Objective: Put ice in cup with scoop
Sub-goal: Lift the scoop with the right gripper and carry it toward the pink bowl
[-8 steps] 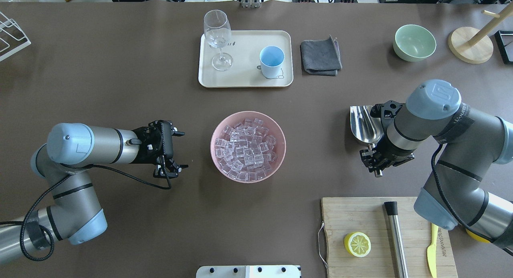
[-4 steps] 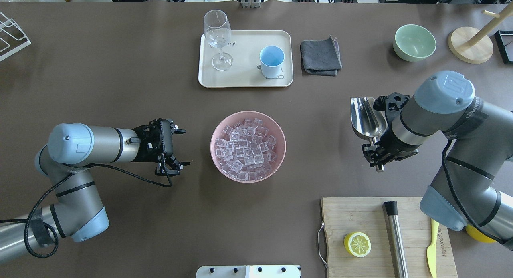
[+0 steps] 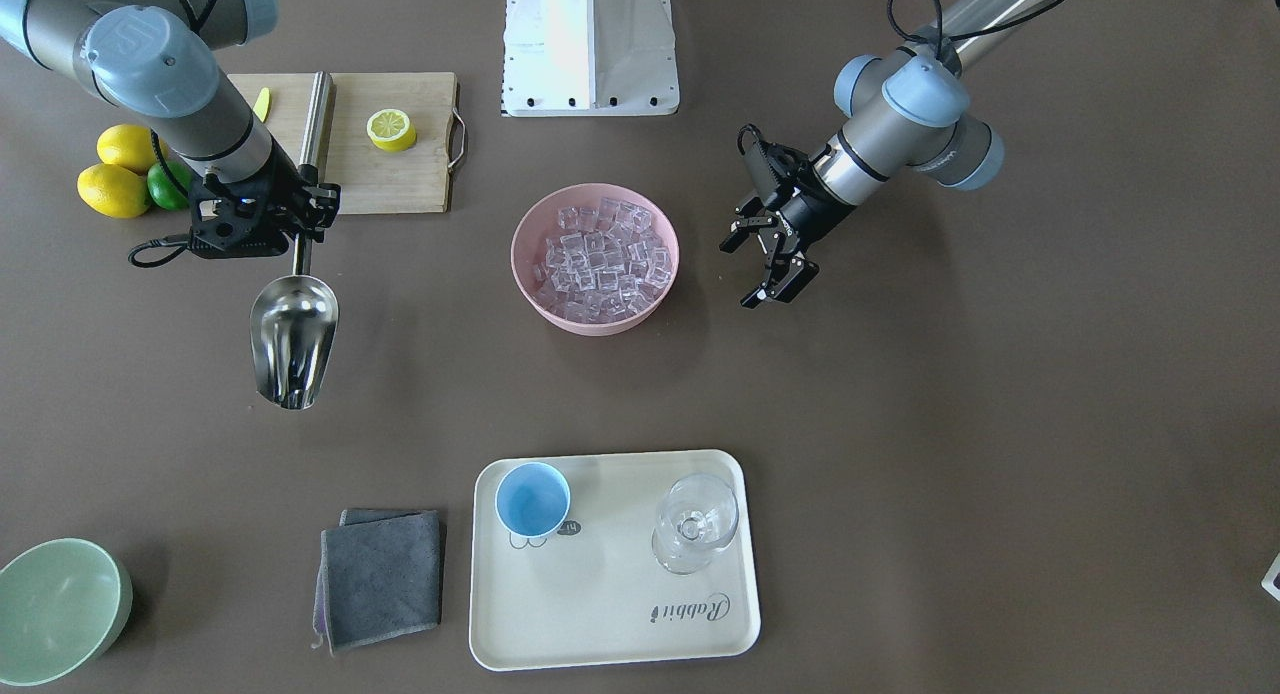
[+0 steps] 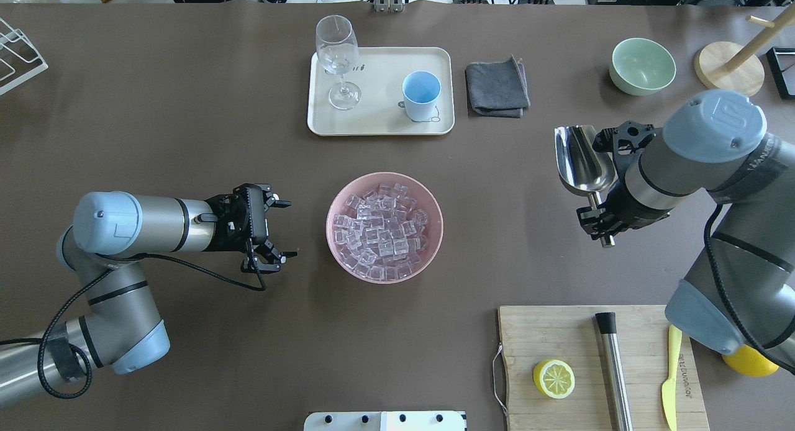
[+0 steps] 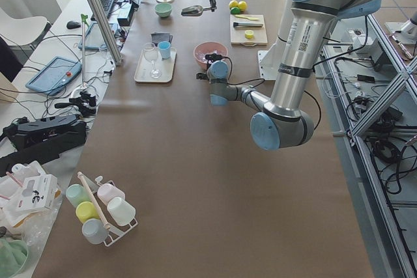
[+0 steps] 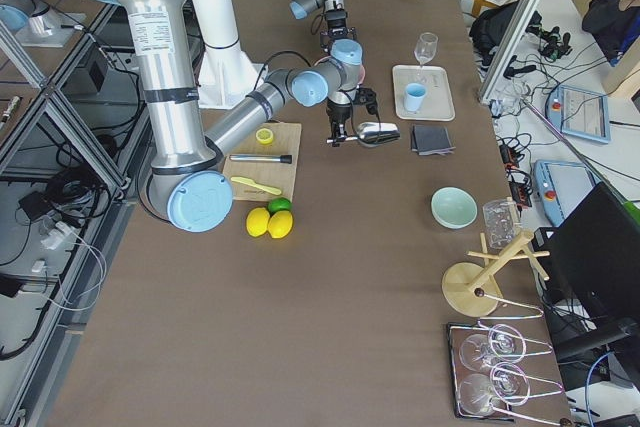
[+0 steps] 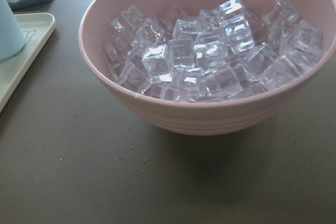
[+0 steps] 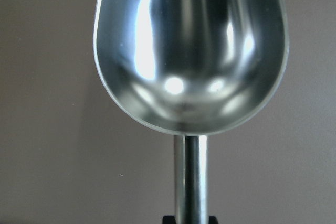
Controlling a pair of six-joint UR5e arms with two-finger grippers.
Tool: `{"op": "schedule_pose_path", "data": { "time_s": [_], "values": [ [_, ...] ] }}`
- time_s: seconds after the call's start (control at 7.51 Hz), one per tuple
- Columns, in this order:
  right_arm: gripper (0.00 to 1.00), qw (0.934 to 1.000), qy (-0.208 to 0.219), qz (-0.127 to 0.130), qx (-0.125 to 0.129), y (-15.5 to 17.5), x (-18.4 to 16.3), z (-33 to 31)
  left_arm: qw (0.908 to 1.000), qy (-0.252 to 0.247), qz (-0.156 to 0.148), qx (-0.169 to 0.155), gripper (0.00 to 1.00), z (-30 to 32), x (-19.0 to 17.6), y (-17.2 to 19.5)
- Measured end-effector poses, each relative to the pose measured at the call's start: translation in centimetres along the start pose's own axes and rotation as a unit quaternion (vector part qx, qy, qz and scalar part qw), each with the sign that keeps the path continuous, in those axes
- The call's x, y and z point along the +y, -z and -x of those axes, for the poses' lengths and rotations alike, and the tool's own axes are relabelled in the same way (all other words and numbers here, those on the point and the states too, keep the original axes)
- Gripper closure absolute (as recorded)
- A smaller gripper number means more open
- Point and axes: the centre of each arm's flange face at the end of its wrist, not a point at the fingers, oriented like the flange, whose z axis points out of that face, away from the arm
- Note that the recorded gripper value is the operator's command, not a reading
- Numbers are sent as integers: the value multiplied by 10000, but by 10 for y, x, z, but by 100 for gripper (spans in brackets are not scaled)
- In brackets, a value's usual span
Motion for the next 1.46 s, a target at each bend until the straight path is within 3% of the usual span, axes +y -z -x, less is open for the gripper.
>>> {"op": "schedule_pose_path", "data": {
  "time_s": [0.4,0.53,0.67,1.06,1.2,1.46],
  "values": [
    [100,9954,827,459,-155,0,0,-20,9998,-41,-144,111,2,10,0,5],
    [100,9917,1078,688,-143,2,-1,-35,9998,-52,-166,95,2,13,-2,4],
    [100,9866,1396,847,25,13,3,-44,9998,-55,-166,63,2,17,-4,0],
    [100,9645,2325,1090,611,75,-4,-27,9992,-149,-353,98,2,18,-18,-4],
    [100,9570,2519,1226,747,93,-20,11,9984,-209,-479,218,2,16,-22,-2],
    [100,9420,2892,1523,767,118,-32,105,9967,-244,-537,555,2,13,-20,0]
  ]
}}
